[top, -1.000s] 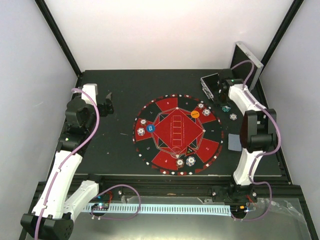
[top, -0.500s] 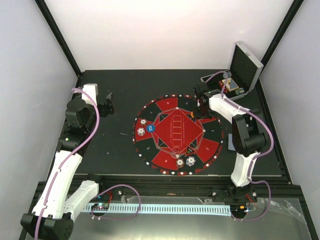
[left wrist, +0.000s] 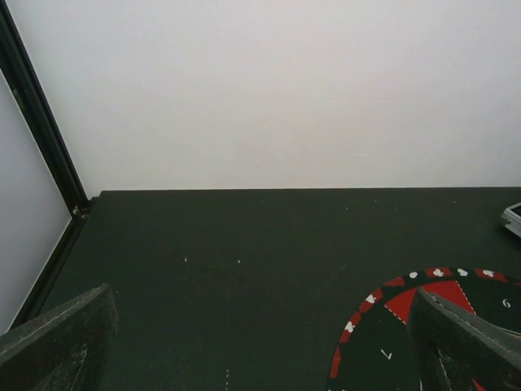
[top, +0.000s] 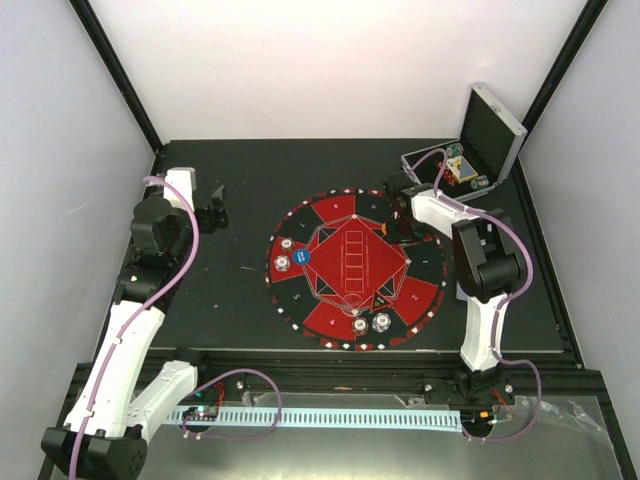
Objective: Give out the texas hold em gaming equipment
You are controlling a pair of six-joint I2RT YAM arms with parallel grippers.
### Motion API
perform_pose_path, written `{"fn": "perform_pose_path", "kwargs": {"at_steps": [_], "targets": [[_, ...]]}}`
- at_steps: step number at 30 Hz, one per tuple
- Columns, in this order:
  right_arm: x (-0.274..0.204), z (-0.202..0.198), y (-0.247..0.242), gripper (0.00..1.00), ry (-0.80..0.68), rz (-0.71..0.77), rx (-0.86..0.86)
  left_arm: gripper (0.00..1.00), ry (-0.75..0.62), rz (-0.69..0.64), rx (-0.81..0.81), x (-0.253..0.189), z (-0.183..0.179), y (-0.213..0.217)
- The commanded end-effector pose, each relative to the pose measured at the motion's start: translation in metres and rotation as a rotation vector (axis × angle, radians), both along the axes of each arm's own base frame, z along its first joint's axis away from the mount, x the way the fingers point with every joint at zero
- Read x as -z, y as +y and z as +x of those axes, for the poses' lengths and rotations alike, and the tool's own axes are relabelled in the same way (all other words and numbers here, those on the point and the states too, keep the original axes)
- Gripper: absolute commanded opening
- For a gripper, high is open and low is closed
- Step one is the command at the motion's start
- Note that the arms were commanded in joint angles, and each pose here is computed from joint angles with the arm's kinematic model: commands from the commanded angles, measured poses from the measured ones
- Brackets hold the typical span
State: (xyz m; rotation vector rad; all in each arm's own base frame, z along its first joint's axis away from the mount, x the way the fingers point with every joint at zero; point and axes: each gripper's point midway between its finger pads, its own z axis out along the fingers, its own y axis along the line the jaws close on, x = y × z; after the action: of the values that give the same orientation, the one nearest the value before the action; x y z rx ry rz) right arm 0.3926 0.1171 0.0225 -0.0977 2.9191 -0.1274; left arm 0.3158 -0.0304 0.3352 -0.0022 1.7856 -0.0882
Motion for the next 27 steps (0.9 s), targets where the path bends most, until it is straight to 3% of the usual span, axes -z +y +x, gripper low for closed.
{"fn": "perform_pose_path", "kwargs": {"at_steps": [1,18,27], "targets": [[-0.0044,0.0165,-0.0035,0.37,-0.051,-0.027,0.033,0.99,-0.021,-0.014,0.002,-0.007,0.0,0.0005],[0.0022,0.0181,-0.011,0.37,-0.043,-0.041,0.056,0.99,-0.019,-0.011,-0.002,-0.0064,0.0,0.0013],[0.005,0.0166,-0.0125,0.44,-0.037,-0.049,0.059,0.99,-0.02,-0.01,-0.002,-0.0068,-0.0001,0.0012]]}}
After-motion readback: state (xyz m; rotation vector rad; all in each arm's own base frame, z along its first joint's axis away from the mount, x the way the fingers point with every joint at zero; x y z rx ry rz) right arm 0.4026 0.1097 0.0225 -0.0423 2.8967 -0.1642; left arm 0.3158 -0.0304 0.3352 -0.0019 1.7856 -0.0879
